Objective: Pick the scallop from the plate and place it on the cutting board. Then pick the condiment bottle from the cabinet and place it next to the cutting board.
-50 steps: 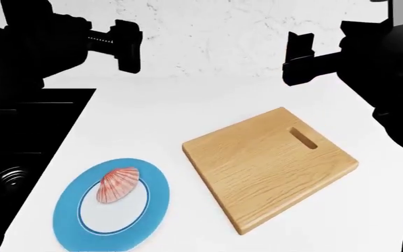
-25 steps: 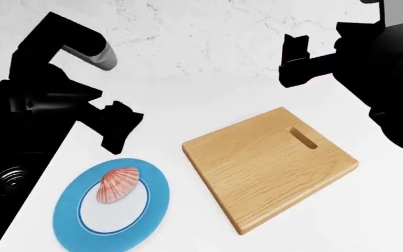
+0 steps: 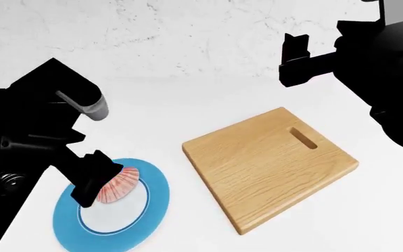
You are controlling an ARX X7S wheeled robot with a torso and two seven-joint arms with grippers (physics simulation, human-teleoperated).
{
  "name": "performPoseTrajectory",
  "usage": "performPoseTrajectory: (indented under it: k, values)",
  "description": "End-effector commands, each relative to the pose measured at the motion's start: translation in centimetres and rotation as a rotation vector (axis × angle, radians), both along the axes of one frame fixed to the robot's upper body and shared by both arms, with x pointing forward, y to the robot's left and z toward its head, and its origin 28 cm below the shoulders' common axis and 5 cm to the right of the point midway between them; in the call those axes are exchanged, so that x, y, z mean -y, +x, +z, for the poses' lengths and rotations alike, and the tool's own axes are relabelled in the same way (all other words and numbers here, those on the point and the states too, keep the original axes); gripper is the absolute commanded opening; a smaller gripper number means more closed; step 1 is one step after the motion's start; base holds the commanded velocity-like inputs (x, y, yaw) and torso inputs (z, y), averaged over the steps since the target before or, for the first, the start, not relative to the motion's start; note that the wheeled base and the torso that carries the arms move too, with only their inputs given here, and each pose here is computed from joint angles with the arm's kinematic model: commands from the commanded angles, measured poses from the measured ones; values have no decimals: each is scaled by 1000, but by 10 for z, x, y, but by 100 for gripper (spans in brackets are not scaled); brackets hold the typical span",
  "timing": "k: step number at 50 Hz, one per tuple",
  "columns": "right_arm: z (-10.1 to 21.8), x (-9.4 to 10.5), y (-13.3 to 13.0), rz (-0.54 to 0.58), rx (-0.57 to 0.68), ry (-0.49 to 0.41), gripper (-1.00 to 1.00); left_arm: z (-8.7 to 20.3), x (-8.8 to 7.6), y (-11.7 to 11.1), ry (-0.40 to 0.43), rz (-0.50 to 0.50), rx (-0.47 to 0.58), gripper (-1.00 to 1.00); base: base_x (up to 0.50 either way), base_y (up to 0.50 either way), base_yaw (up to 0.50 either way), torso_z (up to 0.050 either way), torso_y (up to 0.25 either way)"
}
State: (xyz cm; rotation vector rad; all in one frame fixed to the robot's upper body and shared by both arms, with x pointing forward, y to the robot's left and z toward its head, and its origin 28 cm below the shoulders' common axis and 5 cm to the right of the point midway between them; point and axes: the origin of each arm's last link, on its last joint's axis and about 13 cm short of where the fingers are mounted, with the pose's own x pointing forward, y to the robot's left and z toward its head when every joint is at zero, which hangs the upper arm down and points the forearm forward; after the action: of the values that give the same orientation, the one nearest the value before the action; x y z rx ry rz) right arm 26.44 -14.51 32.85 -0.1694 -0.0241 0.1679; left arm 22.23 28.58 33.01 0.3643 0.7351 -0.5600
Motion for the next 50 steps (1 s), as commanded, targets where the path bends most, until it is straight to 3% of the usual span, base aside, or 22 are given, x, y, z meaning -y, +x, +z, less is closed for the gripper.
performPoseTrajectory:
  k: [1,24,50]
  values:
    - [1,-1,0,3,2,-3,100,-8,-1,-2,24,8,-41,100,0,0,0,0,0]
    - [1,0,-1,5,6,-9,100,-36,17,25,84,-5,-54,100,0,0,0,0,0]
    - [-2,2,-1,2,3,-6,100,-52,23,25,97,-20,-82,100,0,0,0,0,0]
